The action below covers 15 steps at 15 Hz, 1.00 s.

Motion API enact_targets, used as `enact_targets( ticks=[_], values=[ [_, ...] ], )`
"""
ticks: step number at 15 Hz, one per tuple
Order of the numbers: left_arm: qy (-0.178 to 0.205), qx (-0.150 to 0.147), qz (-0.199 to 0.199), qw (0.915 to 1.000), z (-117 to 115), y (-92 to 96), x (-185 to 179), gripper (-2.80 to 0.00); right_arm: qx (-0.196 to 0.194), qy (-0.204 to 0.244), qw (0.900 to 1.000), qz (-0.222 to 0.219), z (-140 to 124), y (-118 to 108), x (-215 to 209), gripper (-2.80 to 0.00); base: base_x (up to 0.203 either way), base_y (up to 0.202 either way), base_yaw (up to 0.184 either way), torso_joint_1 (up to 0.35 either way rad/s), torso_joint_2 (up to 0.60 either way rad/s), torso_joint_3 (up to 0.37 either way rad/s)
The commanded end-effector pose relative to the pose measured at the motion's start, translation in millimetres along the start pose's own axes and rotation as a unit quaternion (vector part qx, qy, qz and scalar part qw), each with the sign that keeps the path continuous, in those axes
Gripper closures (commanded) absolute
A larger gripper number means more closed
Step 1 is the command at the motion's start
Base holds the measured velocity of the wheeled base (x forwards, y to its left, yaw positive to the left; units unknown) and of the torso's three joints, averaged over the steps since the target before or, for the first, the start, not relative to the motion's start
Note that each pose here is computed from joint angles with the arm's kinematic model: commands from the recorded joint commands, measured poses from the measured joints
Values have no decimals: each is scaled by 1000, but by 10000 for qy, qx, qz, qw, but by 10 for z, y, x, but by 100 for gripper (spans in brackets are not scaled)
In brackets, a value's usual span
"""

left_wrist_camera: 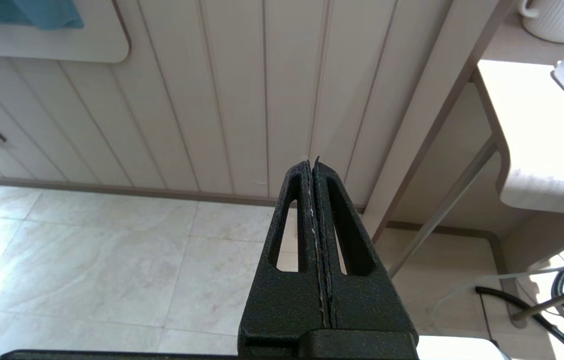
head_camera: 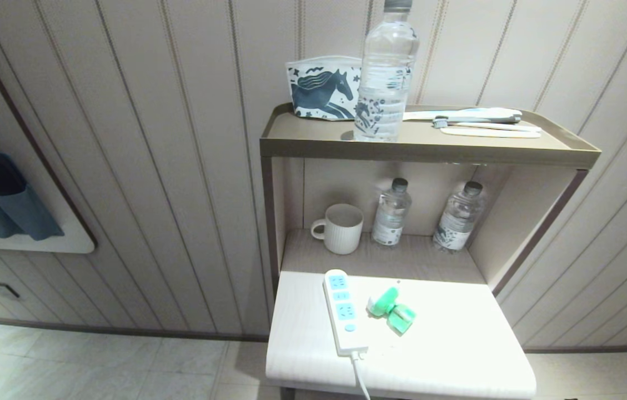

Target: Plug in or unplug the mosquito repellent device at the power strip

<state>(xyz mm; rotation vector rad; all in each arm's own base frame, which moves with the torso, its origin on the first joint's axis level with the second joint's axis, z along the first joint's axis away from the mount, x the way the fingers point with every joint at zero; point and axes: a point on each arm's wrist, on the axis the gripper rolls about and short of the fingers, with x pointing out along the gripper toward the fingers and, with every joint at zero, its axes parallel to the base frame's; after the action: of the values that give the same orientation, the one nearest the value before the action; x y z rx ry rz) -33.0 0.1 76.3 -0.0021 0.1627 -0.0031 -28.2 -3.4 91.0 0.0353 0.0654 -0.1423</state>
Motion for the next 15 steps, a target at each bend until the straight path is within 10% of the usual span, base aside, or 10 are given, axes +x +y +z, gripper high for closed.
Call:
enact_targets(
  ticks=[1, 9, 12, 15],
  values=[
    [15, -10, 1, 10000, -1, 0, 1, 0, 13, -42, 9973, 733, -110, 29, 13, 0, 0, 0, 0, 0, 0, 0],
    [-16, -16, 58, 10000, -6, 3, 12, 0, 92, -21, 9971, 752, -130, 30, 23, 0, 0, 0, 0, 0, 0, 0],
    [-967, 38, 23, 9953, 79, 1, 72, 0, 0, -27, 9971, 767, -133, 31, 27, 0, 0, 0, 0, 0, 0, 0],
    [-935, 245, -62, 9953, 34, -3, 97, 0, 62, -41, 9970, 764, -131, 30, 26, 0, 0, 0, 0, 0, 0, 0]
  ],
)
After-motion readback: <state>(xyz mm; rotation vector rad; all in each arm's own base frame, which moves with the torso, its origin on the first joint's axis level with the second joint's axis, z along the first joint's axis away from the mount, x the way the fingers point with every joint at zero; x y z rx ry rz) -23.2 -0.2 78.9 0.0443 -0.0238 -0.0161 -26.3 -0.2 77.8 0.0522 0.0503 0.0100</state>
